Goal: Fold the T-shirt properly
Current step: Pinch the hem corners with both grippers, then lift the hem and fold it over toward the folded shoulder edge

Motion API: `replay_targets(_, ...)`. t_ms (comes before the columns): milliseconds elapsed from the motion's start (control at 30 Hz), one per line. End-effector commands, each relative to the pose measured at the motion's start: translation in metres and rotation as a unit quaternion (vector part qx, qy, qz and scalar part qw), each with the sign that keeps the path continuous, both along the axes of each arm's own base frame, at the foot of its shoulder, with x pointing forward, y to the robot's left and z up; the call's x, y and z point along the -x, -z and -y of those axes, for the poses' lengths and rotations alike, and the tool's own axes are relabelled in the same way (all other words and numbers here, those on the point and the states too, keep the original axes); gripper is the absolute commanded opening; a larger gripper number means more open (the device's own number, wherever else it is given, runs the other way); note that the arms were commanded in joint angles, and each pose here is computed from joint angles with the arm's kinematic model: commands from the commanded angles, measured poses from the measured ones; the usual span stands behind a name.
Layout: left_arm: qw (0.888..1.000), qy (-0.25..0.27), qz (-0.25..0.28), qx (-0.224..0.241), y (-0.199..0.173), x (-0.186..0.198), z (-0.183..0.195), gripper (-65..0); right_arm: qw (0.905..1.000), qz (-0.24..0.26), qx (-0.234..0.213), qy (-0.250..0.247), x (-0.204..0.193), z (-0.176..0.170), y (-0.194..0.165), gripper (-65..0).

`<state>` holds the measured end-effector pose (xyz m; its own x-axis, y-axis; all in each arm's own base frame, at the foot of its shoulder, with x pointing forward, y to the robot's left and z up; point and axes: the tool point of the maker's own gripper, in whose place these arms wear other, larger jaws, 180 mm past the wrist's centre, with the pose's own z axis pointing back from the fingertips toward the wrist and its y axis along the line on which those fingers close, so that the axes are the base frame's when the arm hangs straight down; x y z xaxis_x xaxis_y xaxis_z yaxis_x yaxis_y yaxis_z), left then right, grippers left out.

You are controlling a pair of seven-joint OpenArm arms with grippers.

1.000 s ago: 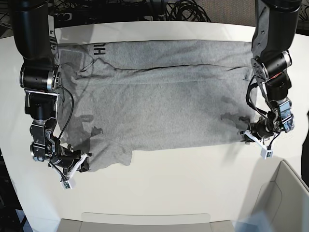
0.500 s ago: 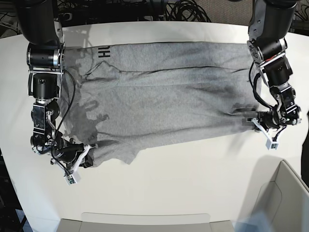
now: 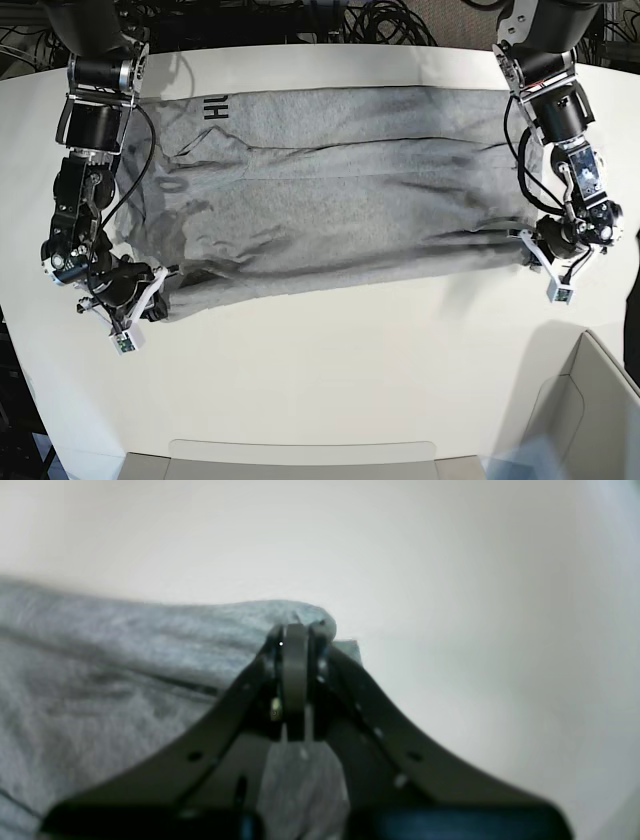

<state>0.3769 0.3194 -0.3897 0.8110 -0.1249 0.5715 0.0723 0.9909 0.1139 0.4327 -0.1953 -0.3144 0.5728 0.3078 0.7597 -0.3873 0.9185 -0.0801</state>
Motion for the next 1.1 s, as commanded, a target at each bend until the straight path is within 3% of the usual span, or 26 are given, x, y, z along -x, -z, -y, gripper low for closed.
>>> replay_targets(0, 0.999, -0.003, 0.028, -0.020, -0.023, -0.009, -0.010, -65.0, 0.9993, 0.036, 0.002, -0.003, -0.009, 0.002, -0.024, -65.0)
replay_targets(500, 0.996, 0.011, 0.029, -0.086, -0.043, 0.024, -0.013, -65.0, 0.9974, 0.054, 0.039, 0.025, 0.034, 0.024, -0.040, -65.0)
replay_targets(867, 0.996, 0.015, -0.012, -0.089, -0.017, 0.056, -0.013, -65.0, 0.9976, 0.040, 0.052, 0.023, 0.071, 0.023, -0.024, -65.0)
replay_targets(1067, 0.992, 0.031, 0.007, -0.122, -0.034, 0.070, -0.010, -65.0, 0.9958, 0.020, 0.074, 0.049, 0.087, 0.043, -0.031, -65.0)
